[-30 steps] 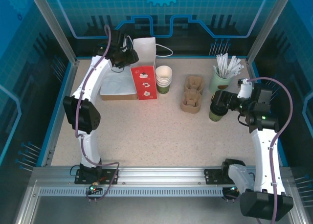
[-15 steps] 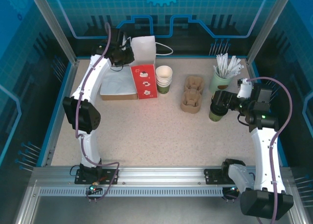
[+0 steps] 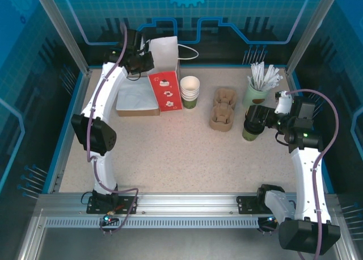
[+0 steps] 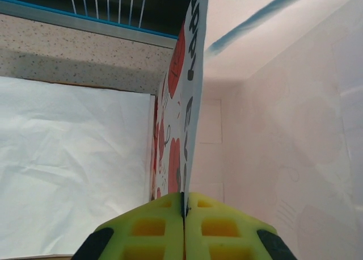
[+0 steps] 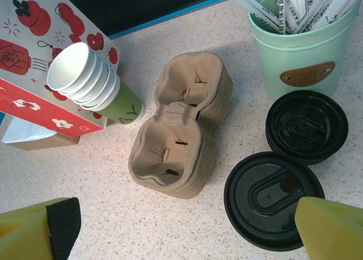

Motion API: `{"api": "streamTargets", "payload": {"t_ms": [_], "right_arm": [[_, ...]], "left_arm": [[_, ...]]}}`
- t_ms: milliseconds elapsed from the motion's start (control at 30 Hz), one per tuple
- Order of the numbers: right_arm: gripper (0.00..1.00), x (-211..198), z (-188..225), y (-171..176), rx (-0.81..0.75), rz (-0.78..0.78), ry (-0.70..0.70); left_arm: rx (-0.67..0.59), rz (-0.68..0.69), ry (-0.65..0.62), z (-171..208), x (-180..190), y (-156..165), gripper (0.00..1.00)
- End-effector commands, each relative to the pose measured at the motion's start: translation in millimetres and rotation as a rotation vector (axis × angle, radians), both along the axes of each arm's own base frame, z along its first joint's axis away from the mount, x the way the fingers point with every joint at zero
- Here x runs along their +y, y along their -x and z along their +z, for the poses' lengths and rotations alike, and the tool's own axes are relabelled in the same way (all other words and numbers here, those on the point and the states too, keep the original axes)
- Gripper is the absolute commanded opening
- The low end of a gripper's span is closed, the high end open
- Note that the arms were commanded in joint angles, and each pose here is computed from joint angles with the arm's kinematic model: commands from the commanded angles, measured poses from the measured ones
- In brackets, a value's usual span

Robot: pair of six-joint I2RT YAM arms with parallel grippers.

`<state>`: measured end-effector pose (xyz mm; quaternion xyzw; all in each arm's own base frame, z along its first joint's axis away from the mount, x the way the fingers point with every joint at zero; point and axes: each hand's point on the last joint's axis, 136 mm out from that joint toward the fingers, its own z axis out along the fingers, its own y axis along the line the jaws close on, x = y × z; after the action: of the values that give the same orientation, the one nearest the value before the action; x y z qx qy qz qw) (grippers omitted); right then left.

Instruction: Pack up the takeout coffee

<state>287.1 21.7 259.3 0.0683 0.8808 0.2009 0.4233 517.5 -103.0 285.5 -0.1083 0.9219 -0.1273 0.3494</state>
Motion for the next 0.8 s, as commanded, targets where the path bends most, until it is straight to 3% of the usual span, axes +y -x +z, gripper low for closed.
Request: {"api": "streamTargets", "payload": {"t_ms": [0, 467, 767], "right_arm": [[1.0, -1.1, 0.9, 1.2, 0.004, -0.006, -0.017], [1.0, 0.7, -1.3, 1.7, 0.015, -0.001, -0.029], [1.0, 4.8, -2.3, 4.2, 0.039, -0.001, -0.071]], "left_arm": [[-0.122, 0.003, -0.023, 56.7, 10.5, 15.0, 0.0], [-0.288, 0.018, -0.01, 133.4, 21.8, 57.9, 0.0], [-0.318, -0.011, 0.032, 145.2, 16.3, 135.6, 0.0]]}}
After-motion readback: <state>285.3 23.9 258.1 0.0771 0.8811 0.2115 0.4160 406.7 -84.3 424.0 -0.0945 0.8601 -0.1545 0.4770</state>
